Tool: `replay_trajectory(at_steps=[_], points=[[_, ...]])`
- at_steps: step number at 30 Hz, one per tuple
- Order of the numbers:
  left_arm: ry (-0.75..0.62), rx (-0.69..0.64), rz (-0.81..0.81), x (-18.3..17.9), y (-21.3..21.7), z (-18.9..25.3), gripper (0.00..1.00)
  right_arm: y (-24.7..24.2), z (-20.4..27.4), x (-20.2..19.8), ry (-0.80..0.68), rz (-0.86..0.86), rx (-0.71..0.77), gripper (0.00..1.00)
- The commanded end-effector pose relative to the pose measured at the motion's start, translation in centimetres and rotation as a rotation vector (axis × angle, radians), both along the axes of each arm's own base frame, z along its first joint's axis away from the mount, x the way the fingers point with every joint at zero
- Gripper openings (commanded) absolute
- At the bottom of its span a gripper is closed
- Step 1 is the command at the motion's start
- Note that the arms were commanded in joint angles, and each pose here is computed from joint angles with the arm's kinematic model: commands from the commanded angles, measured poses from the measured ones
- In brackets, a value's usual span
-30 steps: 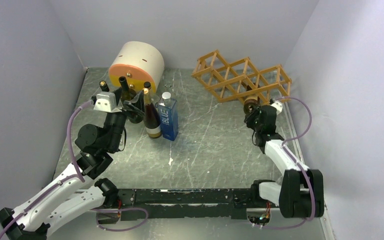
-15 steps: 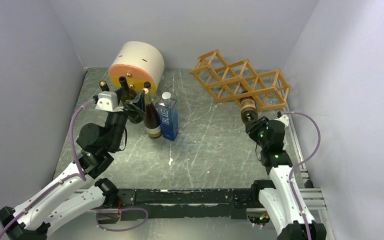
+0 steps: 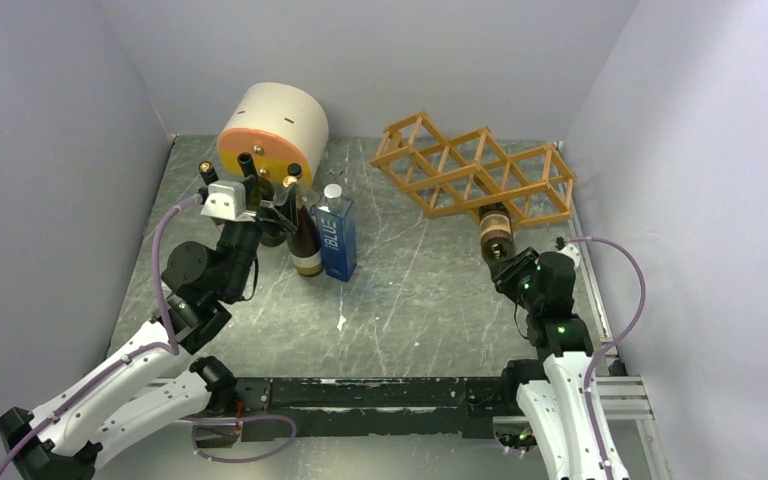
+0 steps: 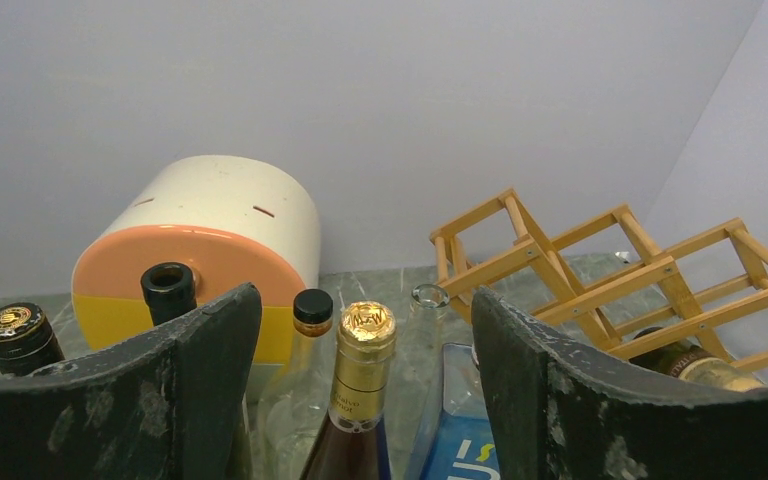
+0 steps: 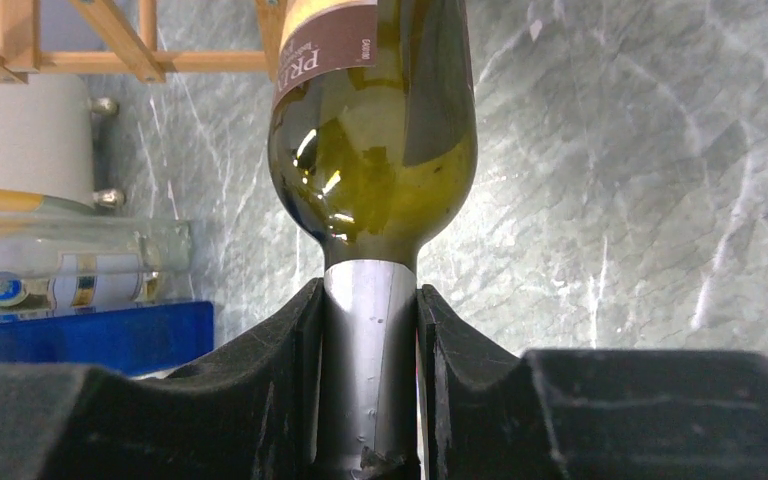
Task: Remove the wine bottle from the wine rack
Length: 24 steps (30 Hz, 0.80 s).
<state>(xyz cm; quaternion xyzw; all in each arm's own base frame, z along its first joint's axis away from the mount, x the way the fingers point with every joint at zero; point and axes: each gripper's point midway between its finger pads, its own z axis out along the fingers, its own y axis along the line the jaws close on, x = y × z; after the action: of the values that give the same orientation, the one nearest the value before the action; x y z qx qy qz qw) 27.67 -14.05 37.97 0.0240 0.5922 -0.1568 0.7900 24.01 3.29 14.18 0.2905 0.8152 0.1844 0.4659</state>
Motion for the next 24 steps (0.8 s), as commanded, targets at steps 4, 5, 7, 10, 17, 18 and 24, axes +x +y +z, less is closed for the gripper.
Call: replay_trajectory(at_steps=[4, 5, 7, 10, 17, 18, 24], points=[[-0.027, -0.026, -0.001, -0.1, 0.2, 1.8, 0.81, 2.7, -1.3, 0.1, 0.017, 0.097, 0.124, 0.0], [-0.024, -0.025, -0.001, 0.0, 0.1, 1.7, 0.81, 2.9, -1.2, -0.1, 0.034, 0.11, 0.13, 0.0], [-0.029, -0.028, -0.004, -0.1, 0.2, 1.9, 0.81, 3.3, -1.1, -0.8, 0.072, 0.136, 0.135, 0.0], [-0.039, -0.036, -0.008, -0.4, 0.3, 2.2, 0.81, 3.4, -0.9, -2.0, 0.111, 0.15, 0.127, 0.0], [-0.049, -0.043, 0.005, -0.6, 0.7, 2.5, 0.81, 3.4, -0.5, -4.3, 0.125, 0.173, 0.108, 0.0], [-0.047, -0.041, 0.005, -0.5, 0.7, 2.4, 0.81, 3.4, -0.6, -4.6, 0.13, 0.174, 0.104, 0.0], [-0.059, -0.03, -0.043, -0.7, -0.2, 2.6, 0.85, 3.9, 0.3, -5.0, 0.101, 0.223, 0.092, 0.0]])
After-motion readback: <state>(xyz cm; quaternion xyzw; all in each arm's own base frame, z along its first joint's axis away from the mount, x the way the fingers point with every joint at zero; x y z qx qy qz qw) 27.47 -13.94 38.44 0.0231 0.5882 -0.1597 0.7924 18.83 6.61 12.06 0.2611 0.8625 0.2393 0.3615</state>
